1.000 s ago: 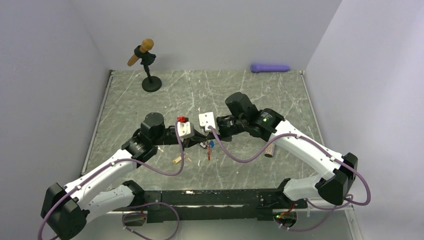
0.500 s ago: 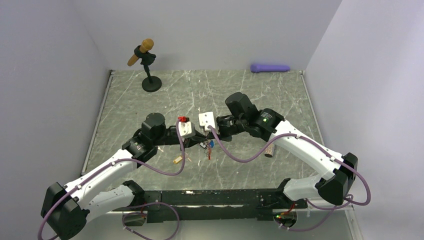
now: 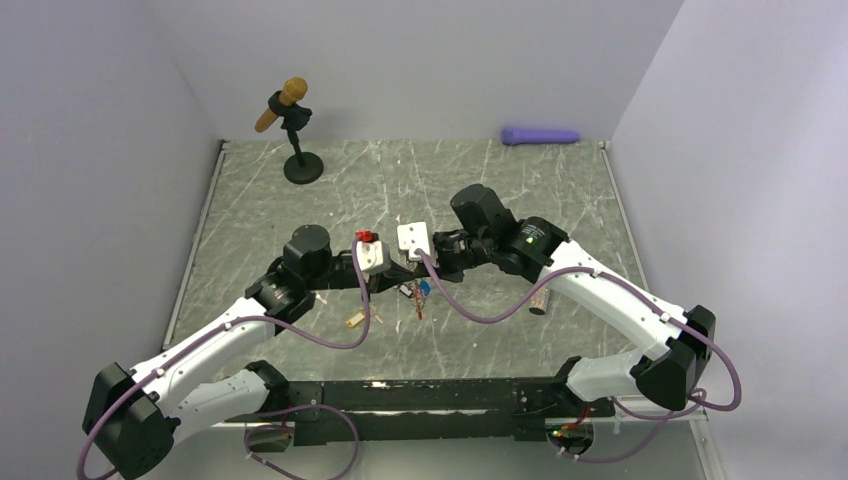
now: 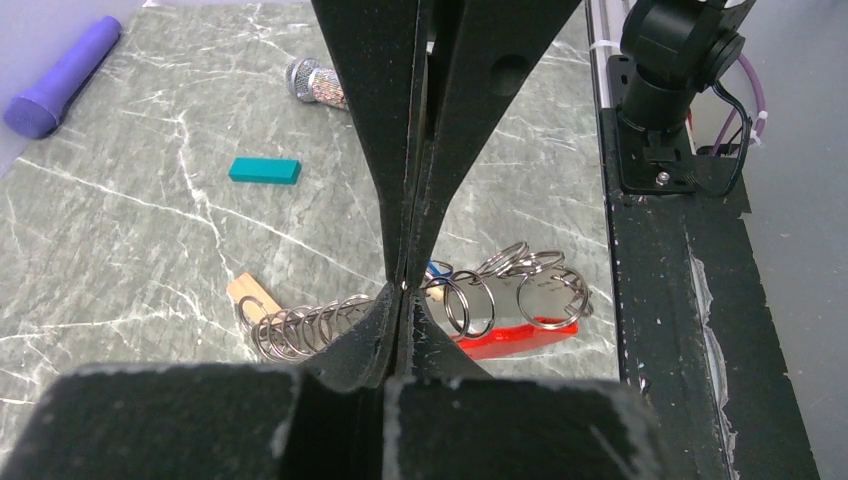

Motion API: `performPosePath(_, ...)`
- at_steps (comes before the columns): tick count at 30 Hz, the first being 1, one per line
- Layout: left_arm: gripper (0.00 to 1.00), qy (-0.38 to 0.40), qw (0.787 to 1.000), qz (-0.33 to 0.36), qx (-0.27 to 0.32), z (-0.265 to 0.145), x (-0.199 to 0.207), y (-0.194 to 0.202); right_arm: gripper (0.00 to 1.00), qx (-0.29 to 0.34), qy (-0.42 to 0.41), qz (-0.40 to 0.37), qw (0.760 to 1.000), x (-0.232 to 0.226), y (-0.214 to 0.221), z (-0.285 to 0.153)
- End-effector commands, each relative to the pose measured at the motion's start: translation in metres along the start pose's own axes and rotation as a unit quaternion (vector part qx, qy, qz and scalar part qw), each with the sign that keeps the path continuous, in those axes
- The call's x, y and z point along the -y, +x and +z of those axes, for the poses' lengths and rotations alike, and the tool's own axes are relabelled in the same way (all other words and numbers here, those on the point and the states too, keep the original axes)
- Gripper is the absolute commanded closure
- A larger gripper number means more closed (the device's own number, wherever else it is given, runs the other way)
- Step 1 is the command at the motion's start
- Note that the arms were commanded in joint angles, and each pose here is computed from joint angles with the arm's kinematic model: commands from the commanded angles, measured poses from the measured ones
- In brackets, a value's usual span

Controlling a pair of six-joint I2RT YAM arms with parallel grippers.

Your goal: Put the keys on the keyring

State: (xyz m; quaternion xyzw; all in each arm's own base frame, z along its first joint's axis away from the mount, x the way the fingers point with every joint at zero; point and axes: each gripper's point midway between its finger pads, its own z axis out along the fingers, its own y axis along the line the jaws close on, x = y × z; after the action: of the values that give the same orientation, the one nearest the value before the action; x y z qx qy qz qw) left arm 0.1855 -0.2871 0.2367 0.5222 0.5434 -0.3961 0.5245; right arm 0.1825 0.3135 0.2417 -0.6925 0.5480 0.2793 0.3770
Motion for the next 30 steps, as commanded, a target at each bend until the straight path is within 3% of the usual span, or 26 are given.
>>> performPosePath(1, 1.0, 0.004, 1.0, 0.02, 0.022, -0.001, 0.004, -0.014, 1.0, 0.037, 0.021, -0.018, 0.999, 0.011, -0.024, -0.003)
performPosePath(6, 1.0, -0.031, 0.998, 0.031, 0.035, -0.008, -0.001, -0.018, 0.98, 0.046, 0.029, -0.009, 0.999, 0.012, -0.027, -0.004)
performPosePath(12, 1.0, -0.045, 0.997, 0.027, 0.064, -0.012, 0.001, -0.021, 0.7, 0.071, 0.036, 0.002, 0.997, 0.013, -0.036, -0.01)
performPosePath(16, 1.0, -0.06, 0.994, 0.014, 0.091, -0.014, -0.001, -0.026, 0.61, 0.106, 0.033, 0.01, 0.994, 0.014, -0.048, -0.019)
performPosePath(23, 1.0, -0.112, 0.973, -0.047, 0.195, -0.027, -0.006, -0.041, 0.63, 0.167, 0.026, 0.007, 0.986, 0.015, -0.055, -0.036)
performPosePath(30, 1.0, -0.163, 0.922, -0.072, 0.343, -0.058, -0.014, -0.07, 0.67, 0.195, 0.022, -0.023, 0.98, 0.011, -0.056, -0.04)
